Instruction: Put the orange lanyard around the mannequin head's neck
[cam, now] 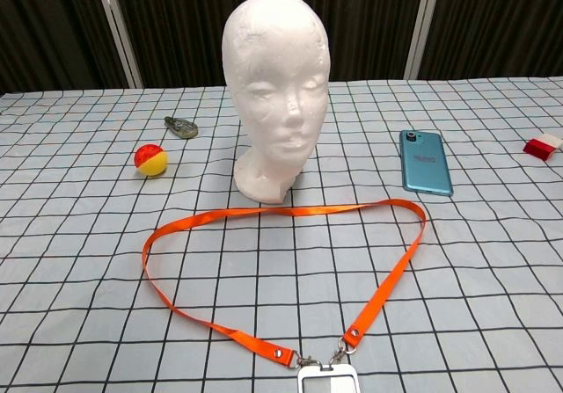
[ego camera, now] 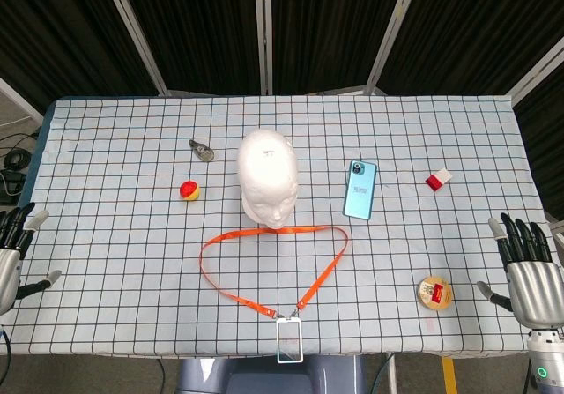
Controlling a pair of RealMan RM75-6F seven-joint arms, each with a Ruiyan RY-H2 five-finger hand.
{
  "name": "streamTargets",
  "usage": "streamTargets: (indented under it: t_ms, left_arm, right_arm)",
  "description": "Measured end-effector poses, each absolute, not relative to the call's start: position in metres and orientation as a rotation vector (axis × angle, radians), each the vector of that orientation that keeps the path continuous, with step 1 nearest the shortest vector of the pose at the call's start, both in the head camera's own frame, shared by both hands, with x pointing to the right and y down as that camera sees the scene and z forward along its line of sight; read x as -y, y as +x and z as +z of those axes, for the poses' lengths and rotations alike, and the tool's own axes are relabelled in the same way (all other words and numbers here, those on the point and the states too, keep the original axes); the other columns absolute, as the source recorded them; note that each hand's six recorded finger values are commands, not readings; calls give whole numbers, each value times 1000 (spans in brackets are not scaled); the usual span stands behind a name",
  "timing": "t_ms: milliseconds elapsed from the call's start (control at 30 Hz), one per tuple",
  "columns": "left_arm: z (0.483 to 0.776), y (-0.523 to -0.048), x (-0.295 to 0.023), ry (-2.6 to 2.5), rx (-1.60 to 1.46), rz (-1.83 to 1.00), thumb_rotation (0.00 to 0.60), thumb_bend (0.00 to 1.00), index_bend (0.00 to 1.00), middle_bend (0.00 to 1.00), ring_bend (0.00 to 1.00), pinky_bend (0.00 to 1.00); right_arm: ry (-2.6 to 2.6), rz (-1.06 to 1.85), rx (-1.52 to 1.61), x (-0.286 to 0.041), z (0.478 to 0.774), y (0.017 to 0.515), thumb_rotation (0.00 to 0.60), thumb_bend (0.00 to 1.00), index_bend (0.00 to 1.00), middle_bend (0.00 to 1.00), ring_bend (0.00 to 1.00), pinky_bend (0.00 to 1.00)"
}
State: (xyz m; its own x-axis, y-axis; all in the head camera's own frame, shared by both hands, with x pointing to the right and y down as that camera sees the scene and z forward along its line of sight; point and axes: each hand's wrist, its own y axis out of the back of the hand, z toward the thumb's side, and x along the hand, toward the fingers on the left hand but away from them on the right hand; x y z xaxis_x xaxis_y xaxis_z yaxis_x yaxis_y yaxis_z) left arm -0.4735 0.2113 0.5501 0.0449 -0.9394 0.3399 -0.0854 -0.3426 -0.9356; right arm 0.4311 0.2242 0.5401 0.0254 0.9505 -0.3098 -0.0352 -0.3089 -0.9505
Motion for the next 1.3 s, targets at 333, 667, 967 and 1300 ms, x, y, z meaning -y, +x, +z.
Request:
streamTargets:
  t_ms: [333, 667, 967, 1300]
  left_arm:
    - [553, -472, -212, -1538, -1060, -1408, 600, 0, 0, 0, 0, 0]
    - [567, -473, -207, -1521, -1041, -1456, 600, 0, 0, 0, 0, 0]
    - [580, -477, -202, -1497, -1020, -1510, 600, 0, 0, 0, 0, 0]
    - [590, -483, -200, -1496, -1009, -1549, 600, 0, 0, 0, 0, 0]
  right_arm:
    - [-1502, 1459, 1000, -222, 556, 429, 600, 0, 38, 0, 0, 0]
    - [-1712, 1379, 829, -173, 601, 373, 600, 90, 362, 0, 0, 0]
    - [-1927, 1305, 668, -121, 655, 266, 600, 241, 425, 0, 0, 0]
    - [-1964, 1317, 601, -113, 690, 199, 600, 246, 461, 0, 0, 0]
